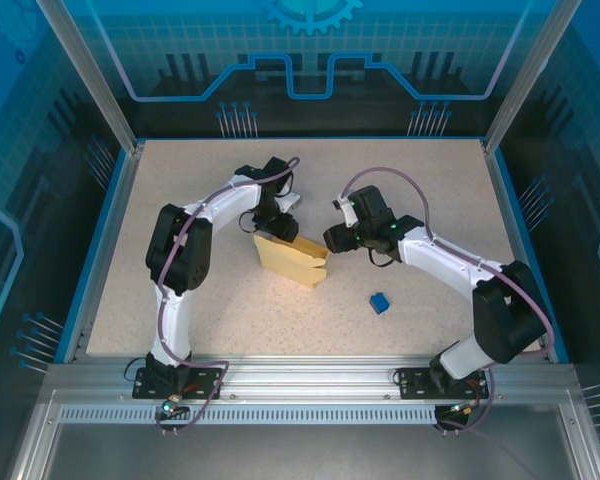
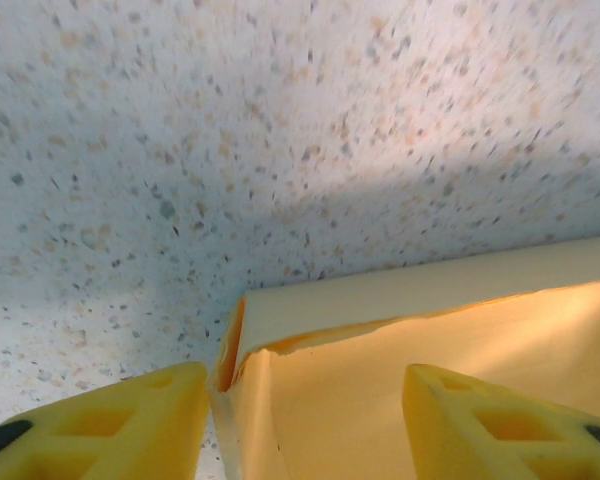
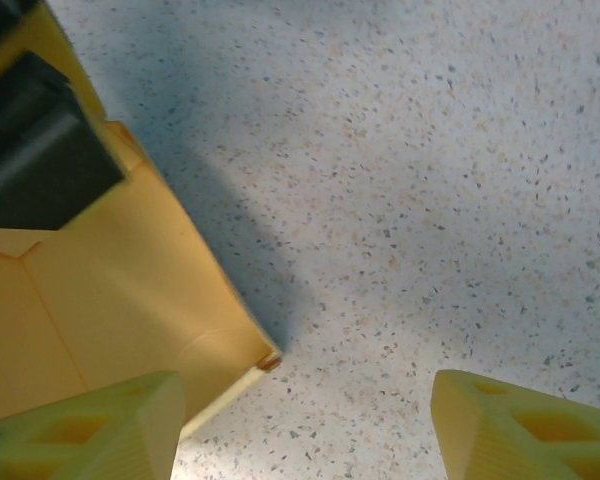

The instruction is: Fold the paper box

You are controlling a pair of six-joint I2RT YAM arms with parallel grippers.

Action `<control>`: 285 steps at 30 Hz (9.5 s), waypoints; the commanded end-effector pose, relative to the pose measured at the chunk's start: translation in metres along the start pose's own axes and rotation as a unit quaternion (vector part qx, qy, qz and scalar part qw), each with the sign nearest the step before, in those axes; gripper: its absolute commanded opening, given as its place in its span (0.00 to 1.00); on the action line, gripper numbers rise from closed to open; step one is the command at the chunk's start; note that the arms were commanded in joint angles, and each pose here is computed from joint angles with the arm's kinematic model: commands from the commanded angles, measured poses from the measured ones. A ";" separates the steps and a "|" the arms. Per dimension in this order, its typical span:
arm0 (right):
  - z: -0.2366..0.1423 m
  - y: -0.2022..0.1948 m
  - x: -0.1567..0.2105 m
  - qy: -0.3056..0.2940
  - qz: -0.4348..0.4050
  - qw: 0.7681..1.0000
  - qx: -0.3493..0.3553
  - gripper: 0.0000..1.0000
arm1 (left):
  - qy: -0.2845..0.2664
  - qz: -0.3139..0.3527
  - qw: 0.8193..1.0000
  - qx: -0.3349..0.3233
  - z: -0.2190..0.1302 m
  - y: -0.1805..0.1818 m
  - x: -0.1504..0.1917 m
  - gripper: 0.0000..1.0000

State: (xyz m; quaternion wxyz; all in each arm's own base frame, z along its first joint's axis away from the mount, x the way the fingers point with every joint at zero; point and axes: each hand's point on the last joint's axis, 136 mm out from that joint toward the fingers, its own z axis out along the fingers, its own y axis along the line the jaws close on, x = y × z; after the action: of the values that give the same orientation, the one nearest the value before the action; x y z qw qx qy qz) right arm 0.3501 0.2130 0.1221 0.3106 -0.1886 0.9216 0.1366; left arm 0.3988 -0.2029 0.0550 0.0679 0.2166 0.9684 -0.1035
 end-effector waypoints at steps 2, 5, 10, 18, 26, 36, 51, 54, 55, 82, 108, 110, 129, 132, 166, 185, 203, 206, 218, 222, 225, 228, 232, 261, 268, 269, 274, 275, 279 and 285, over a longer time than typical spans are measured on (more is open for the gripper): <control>0.013 -0.001 -0.003 0.009 0.032 0.999 -0.041 0.66 | -0.045 -0.002 0.999 0.022 -0.029 -0.002 -0.017 0.59; 0.028 0.011 -0.002 0.032 0.020 0.996 -0.076 0.67 | -0.092 -0.016 0.995 0.029 -0.049 0.002 -0.028 0.61; 0.053 0.033 0.000 0.063 -0.014 0.991 -0.120 0.67 | -0.185 -0.056 0.980 0.048 -0.089 0.014 -0.036 0.65; 0.087 0.051 0.008 0.118 -0.083 0.985 -0.095 0.68 | -0.298 -0.124 0.945 0.040 -0.140 0.039 -0.011 0.67; 0.112 0.049 0.006 0.141 -0.091 0.984 -0.065 0.65 | -0.350 -0.155 0.922 0.060 -0.154 0.037 0.012 0.67; 0.094 -0.015 0.002 0.123 0.033 0.991 -0.040 0.56 | -0.376 -0.170 0.908 0.072 -0.157 0.032 0.028 0.67; 0.049 -0.032 0.039 0.080 0.174 0.976 -0.107 0.63 | -0.378 -0.183 0.904 0.074 -0.144 0.032 0.046 0.67; 0.048 -0.017 0.041 0.074 0.184 0.971 -0.136 0.63 | -0.384 -0.185 0.902 0.073 -0.145 0.032 0.047 0.67; 0.049 -0.011 0.040 0.073 0.184 0.970 -0.145 0.63 | -0.387 -0.186 0.900 0.072 -0.146 0.033 0.047 0.67; -0.034 -0.035 0.112 0.134 0.127 0.981 0.067 0.75 | -0.370 -0.183 0.887 0.207 -0.122 -0.045 0.060 0.71; -0.040 -0.014 0.188 0.263 0.059 0.957 0.108 0.71 | -0.337 -0.148 0.904 0.216 -0.098 -0.056 0.067 0.71; -0.039 -0.012 0.188 0.264 0.055 0.957 0.109 0.67 | -0.338 -0.146 0.905 0.215 -0.099 -0.056 0.067 0.71; -0.033 0.018 0.118 0.169 0.099 0.979 0.052 0.36 | -0.358 -0.160 0.906 0.158 -0.099 -0.035 0.074 0.72; -0.032 0.031 0.083 0.121 0.119 0.985 0.023 0.36 | -0.363 -0.164 0.907 0.139 -0.101 -0.026 0.078 0.74; 0.078 0.041 -0.025 -0.021 0.288 0.957 0.034 0.34 | -0.391 -0.211 0.890 0.105 -0.108 0.004 0.096 0.93; 0.092 0.032 -0.011 -0.001 0.283 0.957 0.068 0.38 | -0.399 -0.214 0.886 0.102 -0.112 0.006 0.097 0.92; 0.084 0.032 -0.014 -0.003 0.269 0.961 0.071 0.46 | -0.403 -0.214 0.884 0.098 -0.115 0.006 0.099 0.92; 0.074 0.034 -0.024 -0.018 0.256 0.964 0.065 0.48 | -0.404 -0.213 0.884 0.099 -0.116 0.006 0.098 0.92; 0.017 0.017 -0.030 -0.048 0.148 0.984 0.085 0.63 | -0.425 -0.225 0.873 0.080 -0.124 0.014 0.100 0.92; 0.010 -0.012 -0.022 -0.038 0.140 0.984 0.102 0.68 | -0.431 -0.233 0.869 0.070 -0.125 0.018 0.101 0.92; 0.015 -0.032 -0.018 -0.026 0.158 0.983 0.085 0.70 | -0.433 -0.241 0.866 0.068 -0.127 0.020 0.100 0.93; 0.027 -0.046 -0.018 -0.009 0.179 0.983 0.049 0.71 | -0.435 -0.241 0.864 0.078 -0.128 0.018 0.099 0.94; 0.044 -0.048 -0.024 -0.002 0.169 0.986 0.005 0.72 | -0.435 -0.238 0.864 0.087 -0.129 0.014 0.098 0.96; 0.069 0.016 0.023 0.050 0.146 0.983 -0.104 0.70 | -0.437 -0.253 0.857 0.102 -0.117 0.017 0.076 0.94; 0.030 -0.020 -0.010 -0.039 0.072 0.997 0.008 0.72 | -0.458 -0.215 0.858 0.084 -0.118 0.014 0.066 0.92; 0.025 -0.024 -0.018 -0.052 0.058 0.997 0.021 0.74 | -0.462 -0.206 0.859 0.081 -0.118 0.013 0.063 0.91; 0.013 -0.027 -0.050 -0.090 -0.011 0.996 0.027 0.75 | -0.474 -0.181 0.860 0.054 -0.112 0.019 0.049 0.89; 0.011 -0.025 -0.054 -0.098 -0.025 0.995 0.024 0.74 | -0.475 -0.177 0.861 0.053 -0.111 0.020 0.046 0.89; 0.009 -0.026 -0.064 -0.109 -0.068 0.991 0.021 0.75 | -0.480 -0.151 0.863 0.048 -0.103 0.020 0.034 0.88; 0.021 -0.027 -0.073 -0.106 -0.097 0.990 0.011 0.70 | -0.486 -0.112 0.866 0.043 -0.094 0.019 0.012 0.82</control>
State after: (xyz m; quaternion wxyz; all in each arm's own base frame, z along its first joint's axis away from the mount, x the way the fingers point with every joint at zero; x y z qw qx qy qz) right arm 0.4139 0.2094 0.1411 0.4060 -0.2264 0.8779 0.1149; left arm 0.3695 -0.1482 0.1122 0.4589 -0.0067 0.8555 -0.2397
